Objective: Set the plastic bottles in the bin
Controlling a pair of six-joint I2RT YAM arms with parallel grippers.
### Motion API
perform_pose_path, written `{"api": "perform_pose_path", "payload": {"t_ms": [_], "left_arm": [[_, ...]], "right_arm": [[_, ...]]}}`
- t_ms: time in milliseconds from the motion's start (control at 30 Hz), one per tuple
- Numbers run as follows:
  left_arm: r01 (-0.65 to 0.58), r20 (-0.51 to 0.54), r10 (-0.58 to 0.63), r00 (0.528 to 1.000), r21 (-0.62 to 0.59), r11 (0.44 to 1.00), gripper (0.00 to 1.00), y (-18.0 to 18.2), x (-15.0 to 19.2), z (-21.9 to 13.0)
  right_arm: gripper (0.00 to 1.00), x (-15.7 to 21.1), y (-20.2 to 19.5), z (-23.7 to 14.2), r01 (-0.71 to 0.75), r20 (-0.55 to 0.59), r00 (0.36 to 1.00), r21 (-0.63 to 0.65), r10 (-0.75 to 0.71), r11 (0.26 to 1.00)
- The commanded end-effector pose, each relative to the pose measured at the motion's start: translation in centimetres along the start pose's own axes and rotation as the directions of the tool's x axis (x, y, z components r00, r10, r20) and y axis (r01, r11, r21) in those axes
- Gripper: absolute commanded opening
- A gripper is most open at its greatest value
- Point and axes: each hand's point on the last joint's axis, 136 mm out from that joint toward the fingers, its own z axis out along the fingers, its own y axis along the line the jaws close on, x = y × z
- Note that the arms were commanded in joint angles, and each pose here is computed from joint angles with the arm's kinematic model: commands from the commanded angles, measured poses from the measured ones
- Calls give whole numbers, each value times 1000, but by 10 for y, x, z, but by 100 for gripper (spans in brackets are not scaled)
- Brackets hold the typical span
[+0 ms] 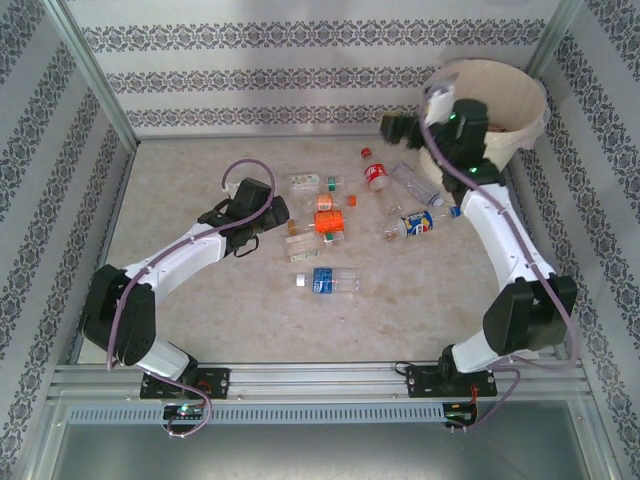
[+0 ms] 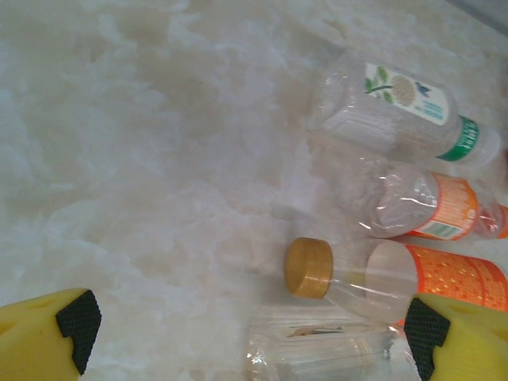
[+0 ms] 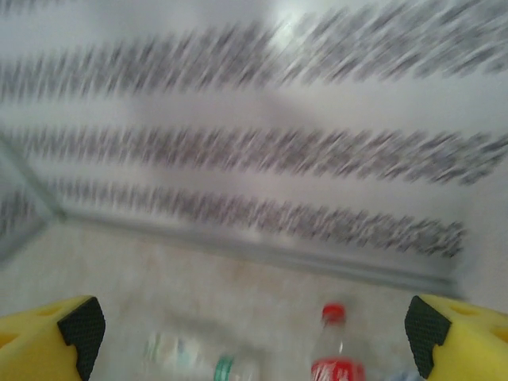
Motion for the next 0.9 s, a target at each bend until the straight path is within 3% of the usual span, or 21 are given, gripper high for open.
{"api": "perform_pose_path", "payload": {"t_ms": [0,100,233,300,400,533,867], "left_arm": [[87,-30,-90,995,-94,992,100,27,11,7],[105,-31,-109,994,-108,989,100,32,13,7],[114,-29,-119,993,-139,984,100,40,15,6],[121,-25,-126,992,-150,981,100,44,16,6],[140,-18,-145,989,-159,977,100,48,16,5],[159,-11,-163,987,-170,973,100,53,18,5],[177,-12,-183,983,-185,967,100,62,21,6]], "right_arm": [[98,55,59,-10,297,-87,946,-158,-313,942],[98,121,100,-21,418,-188,853,-311,-487,853],[98,195,142,-46,436,-293,723,-509,-625,743],[97,233,164,-65,420,-315,630,-629,-709,653],[98,281,174,-83,387,-387,475,-715,-790,582],[98,316,169,-87,385,-451,333,-737,-828,556],[89,357,174,-54,455,-421,175,-767,-890,453]]}}
